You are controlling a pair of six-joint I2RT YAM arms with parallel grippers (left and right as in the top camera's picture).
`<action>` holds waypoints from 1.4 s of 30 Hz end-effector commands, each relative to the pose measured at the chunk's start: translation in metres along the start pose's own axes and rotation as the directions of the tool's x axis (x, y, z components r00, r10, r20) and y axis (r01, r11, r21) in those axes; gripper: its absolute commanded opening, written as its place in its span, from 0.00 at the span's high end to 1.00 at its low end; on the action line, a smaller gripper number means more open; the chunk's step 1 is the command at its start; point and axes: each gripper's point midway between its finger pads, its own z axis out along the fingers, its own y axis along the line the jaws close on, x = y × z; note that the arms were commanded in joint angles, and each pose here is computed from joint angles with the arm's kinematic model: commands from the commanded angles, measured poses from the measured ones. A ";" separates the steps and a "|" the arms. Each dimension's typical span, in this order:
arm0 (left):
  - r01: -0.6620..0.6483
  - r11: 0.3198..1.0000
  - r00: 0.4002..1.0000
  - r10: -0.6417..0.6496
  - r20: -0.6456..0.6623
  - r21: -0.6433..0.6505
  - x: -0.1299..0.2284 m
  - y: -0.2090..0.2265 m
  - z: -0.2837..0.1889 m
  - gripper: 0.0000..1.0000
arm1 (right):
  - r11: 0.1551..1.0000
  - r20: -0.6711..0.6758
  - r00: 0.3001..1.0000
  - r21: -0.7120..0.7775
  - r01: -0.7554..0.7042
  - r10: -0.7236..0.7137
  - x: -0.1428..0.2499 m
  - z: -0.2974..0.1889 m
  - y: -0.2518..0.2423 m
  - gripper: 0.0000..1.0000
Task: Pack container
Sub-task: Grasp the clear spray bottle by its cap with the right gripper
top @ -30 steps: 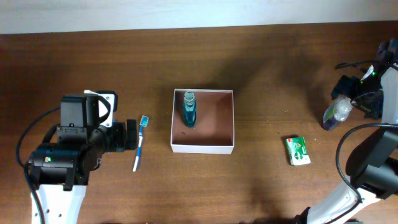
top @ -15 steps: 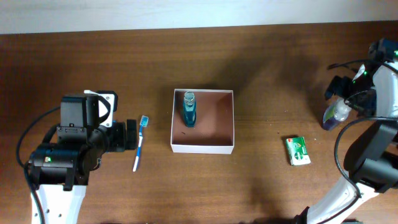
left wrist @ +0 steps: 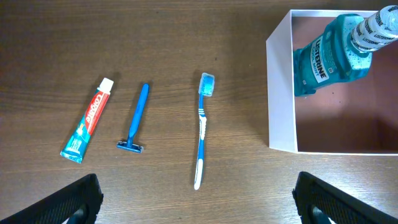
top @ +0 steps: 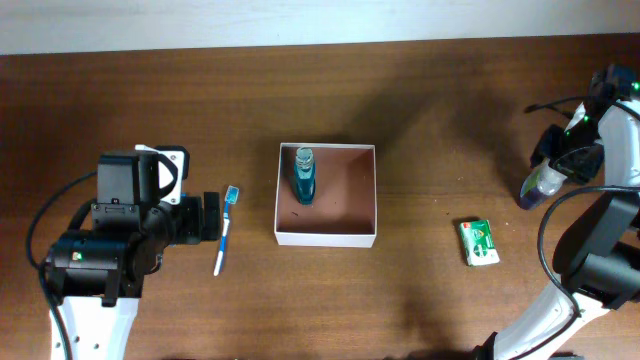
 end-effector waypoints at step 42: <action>0.009 1.000 1.000 -0.009 0.010 0.008 -0.003 -0.001 -0.004 0.01 | 0.982 0.144 0.978 -0.088 0.165 -0.152 0.037 -0.132 0.075 0.96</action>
